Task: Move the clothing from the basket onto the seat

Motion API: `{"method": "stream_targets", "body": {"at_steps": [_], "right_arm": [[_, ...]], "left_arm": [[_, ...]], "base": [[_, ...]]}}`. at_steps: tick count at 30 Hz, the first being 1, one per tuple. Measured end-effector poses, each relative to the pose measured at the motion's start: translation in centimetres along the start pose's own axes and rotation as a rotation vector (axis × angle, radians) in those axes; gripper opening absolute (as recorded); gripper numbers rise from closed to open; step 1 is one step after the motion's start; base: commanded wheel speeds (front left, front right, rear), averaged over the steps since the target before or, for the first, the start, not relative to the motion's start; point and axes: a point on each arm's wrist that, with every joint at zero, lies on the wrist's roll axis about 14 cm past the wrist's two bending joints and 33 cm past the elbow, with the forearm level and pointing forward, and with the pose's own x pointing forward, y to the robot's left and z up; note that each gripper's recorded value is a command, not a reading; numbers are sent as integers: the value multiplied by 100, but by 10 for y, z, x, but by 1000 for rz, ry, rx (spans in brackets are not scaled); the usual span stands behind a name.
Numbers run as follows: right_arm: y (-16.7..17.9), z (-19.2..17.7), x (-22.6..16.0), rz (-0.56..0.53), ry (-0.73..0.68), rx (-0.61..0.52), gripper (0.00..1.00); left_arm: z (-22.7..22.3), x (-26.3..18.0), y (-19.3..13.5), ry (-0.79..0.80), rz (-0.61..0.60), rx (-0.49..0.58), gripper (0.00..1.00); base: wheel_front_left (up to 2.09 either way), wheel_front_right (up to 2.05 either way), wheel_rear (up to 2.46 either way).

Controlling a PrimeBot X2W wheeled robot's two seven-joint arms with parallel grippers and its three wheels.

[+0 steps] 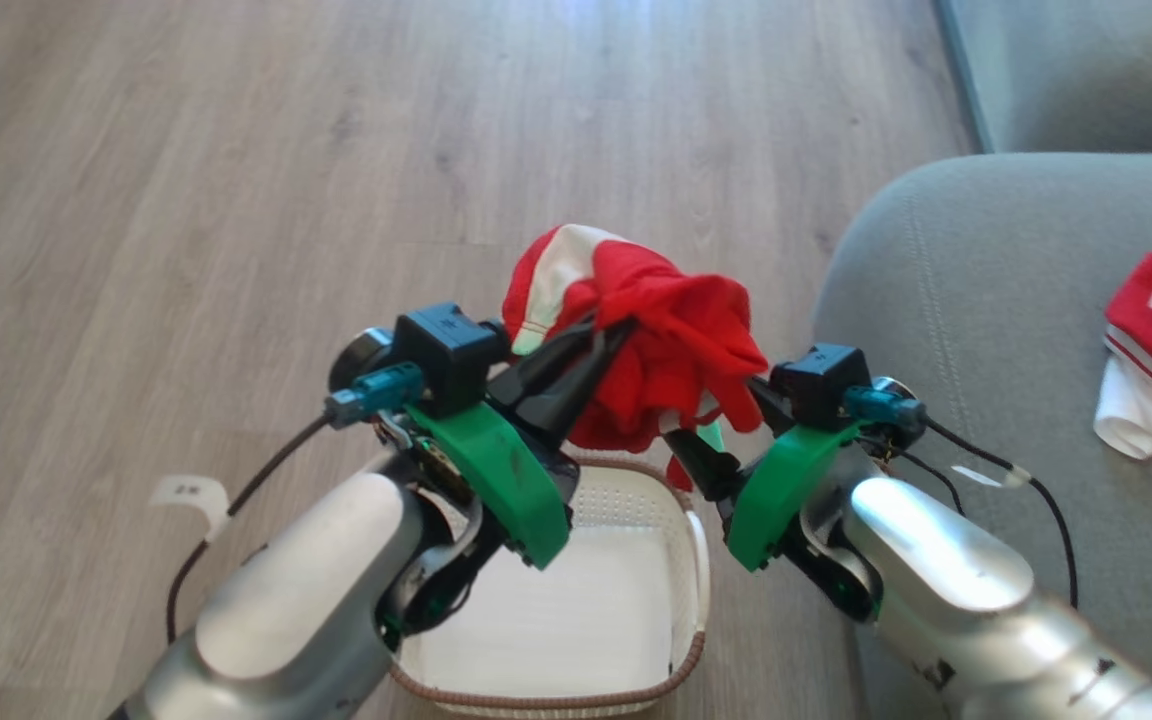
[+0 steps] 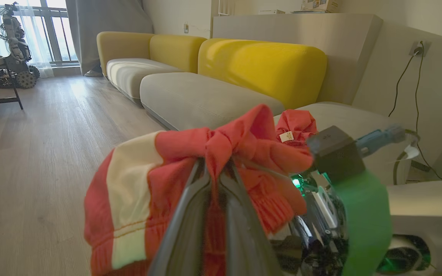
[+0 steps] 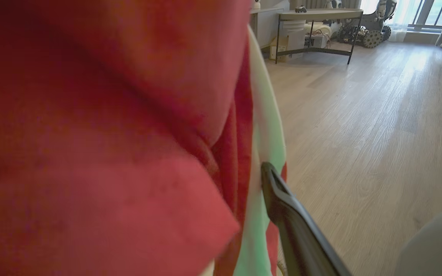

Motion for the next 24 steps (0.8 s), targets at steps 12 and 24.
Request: {"method": "stream_targets", "body": {"at_steps": [12, 24], "right_arm": [[24, 0, 30, 75, 31, 17, 0], [-3, 32, 23, -3, -82, 43, 0]], "left_arm": [[0, -12, 2, 4, 28, -4, 0], [-4, -7, 6, 12, 27, -11, 0]], "base": [[0, 0, 0], [0, 0, 0]]}}
